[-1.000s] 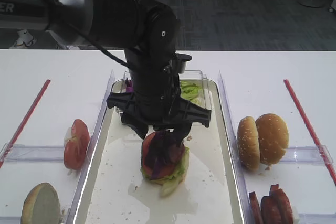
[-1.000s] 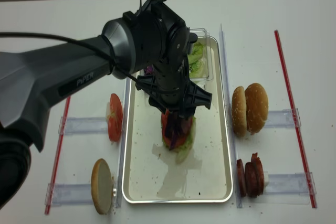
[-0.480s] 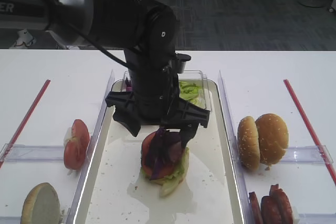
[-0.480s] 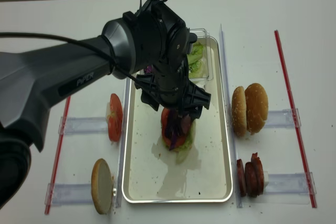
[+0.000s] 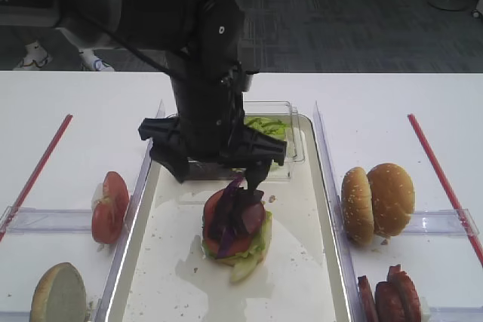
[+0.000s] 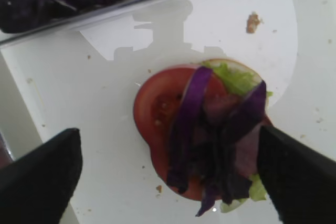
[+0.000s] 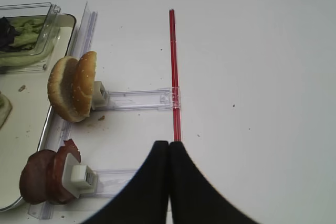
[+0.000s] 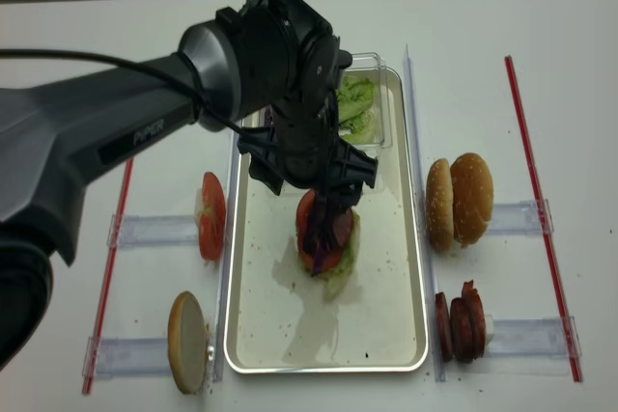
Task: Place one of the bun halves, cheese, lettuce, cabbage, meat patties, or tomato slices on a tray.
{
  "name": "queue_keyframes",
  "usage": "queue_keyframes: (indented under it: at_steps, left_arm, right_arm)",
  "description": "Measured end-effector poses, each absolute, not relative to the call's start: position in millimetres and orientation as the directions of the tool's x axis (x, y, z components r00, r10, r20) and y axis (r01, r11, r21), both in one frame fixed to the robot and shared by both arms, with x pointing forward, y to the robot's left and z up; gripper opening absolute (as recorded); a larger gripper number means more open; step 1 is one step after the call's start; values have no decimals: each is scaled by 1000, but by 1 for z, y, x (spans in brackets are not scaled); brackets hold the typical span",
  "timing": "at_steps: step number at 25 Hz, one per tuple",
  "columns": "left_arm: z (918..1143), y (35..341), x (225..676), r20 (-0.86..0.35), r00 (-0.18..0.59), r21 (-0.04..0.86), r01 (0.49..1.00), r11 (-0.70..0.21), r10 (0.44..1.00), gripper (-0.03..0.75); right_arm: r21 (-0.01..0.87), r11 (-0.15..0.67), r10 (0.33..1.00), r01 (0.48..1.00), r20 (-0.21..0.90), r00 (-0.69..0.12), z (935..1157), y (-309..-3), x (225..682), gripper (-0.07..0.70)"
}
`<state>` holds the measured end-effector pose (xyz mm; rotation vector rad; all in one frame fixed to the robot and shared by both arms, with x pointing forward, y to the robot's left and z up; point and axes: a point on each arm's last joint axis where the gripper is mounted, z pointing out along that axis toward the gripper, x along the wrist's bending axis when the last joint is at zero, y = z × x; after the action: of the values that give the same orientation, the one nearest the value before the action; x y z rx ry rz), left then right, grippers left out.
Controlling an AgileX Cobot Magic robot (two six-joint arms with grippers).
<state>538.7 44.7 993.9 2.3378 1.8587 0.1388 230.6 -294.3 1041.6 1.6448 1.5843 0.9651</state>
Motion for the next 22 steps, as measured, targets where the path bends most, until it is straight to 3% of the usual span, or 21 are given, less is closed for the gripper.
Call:
queue_keyframes:
  at_steps: [10, 22]
  left_arm:
    - [1016, 78, 575, -40, 159, 216, 965, -147, 986, 620]
    - [1019, 185, 622, 9, 24, 178, 984, -26, 1000, 620]
  right_arm:
    - [853, -58, 998, 519, 69, -1, 1042, -294, 231, 36]
    - [853, -58, 998, 519, 69, -1, 1042, -294, 231, 36]
